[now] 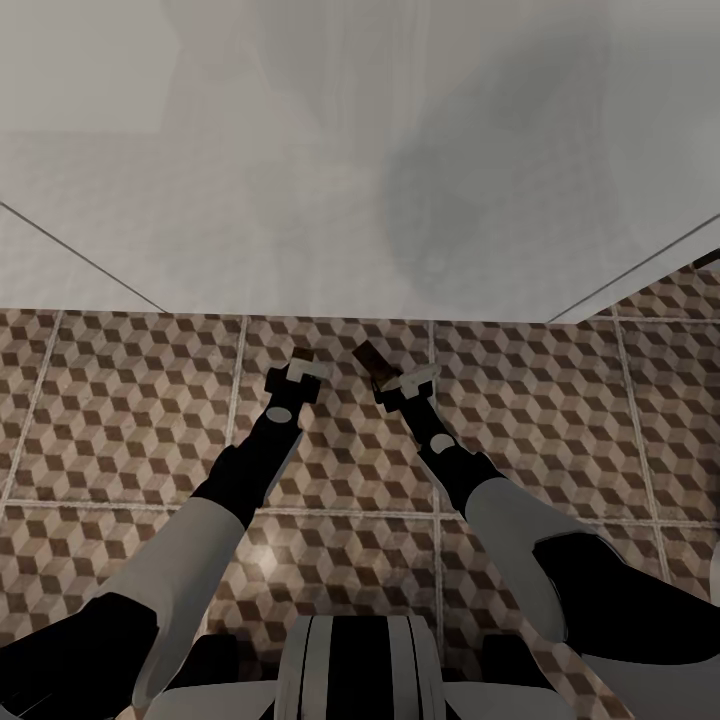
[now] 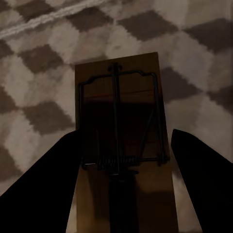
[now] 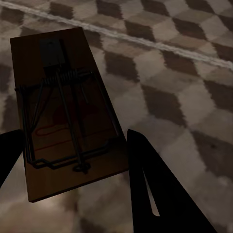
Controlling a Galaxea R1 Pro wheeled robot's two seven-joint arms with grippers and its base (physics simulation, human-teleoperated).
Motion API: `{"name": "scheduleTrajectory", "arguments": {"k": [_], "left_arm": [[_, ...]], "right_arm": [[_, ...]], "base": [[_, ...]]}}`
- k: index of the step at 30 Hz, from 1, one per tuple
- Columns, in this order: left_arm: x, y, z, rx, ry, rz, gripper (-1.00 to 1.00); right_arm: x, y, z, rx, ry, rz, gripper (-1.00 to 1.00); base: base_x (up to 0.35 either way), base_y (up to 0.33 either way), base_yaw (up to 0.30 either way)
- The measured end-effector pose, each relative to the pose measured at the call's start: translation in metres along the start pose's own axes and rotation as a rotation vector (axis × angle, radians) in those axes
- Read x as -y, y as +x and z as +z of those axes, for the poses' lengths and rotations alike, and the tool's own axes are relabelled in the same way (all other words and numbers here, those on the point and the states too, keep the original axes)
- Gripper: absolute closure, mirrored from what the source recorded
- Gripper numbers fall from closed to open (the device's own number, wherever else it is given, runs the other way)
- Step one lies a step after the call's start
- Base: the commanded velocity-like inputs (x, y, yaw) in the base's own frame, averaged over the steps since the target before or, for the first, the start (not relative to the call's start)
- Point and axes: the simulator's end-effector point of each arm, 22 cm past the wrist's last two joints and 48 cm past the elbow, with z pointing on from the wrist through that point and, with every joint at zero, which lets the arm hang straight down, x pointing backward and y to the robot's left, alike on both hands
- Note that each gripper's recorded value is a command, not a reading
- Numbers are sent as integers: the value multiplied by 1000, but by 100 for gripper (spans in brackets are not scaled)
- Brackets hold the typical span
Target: Take the four mousetraps from the cabinet in the bathroom and place them on the bathroom floor. Make sure all four end up on the same floor surface, and ensure that at least two of them are either under or directly next to the same bathroom sink.
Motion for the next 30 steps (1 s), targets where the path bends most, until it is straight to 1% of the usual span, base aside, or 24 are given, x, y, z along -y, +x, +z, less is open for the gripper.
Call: {"name": "scheduleTrajectory", "arguments": {"k": [9, 13, 17, 20, 30], "left_arm": [[0, -2, 0, 9, -1, -1, 100], [-1, -3, 0, 14, -1, -1, 100], [0, -12, 0, 51, 0, -10, 100], [0, -17, -1, 78, 1, -16, 100], [-1, -17, 0, 84, 1, -16, 100]], "right_arm": [[0, 0, 0, -1, 0, 0, 100], [-1, 2, -1, -6, -1, 0, 100], [-1, 3, -1, -7, -2, 0, 100], [-1, 3, -1, -7, -2, 0, 100], [-1, 3, -1, -8, -2, 0, 100]], "base": [[5, 0, 0], [140, 0, 0], [195, 0, 0], [72, 0, 0], [10, 0, 0]]}}
